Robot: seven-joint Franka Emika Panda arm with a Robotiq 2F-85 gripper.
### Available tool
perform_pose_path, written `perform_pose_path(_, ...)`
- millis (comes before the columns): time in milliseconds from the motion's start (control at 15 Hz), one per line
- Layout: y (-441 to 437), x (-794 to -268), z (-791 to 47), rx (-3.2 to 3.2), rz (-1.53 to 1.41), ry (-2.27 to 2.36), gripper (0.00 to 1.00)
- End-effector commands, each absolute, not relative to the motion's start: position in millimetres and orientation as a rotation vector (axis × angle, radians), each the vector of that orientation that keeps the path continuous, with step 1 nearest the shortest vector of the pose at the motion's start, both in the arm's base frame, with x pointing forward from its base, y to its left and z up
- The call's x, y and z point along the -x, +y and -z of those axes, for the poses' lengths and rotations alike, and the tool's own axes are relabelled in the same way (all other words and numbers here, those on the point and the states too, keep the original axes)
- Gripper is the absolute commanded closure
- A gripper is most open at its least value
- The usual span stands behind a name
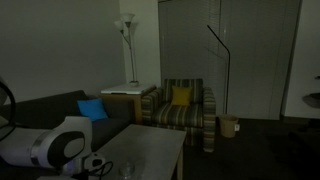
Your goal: Put the blue mug in the white bowl
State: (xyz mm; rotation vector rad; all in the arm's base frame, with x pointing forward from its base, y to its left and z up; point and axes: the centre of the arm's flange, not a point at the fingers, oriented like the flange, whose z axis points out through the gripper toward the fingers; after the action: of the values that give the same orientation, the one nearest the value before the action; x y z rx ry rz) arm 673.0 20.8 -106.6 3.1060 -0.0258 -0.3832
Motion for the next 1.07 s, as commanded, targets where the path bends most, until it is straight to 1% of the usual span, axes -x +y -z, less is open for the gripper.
perform_pose_path(0, 35, -710, 115, -3.083, 0.379, 0.082, 0.97)
perform_pose_path(67, 42, -704, 102, -3.038, 0.41, 0.174, 0.97)
perform_pose_path(133, 33, -679, 99, -3.088, 0.373, 0.062, 0.87)
perform_pose_path(333, 47, -684, 92, -3.063, 0.389, 0.129, 0.87)
perform_pose_path(400, 48, -683, 92, -3.061, 0.391, 0.134, 0.97)
perform_pose_path(533, 51, -682, 97, -3.118, 0.281, 0.132, 0.97)
perform_pose_path(733, 52, -698, 110, -3.175, 0.173, 0.083, 0.97)
perform_pose_path(1000, 38, -716, 124, -3.181, 0.149, 0.01, 0.97)
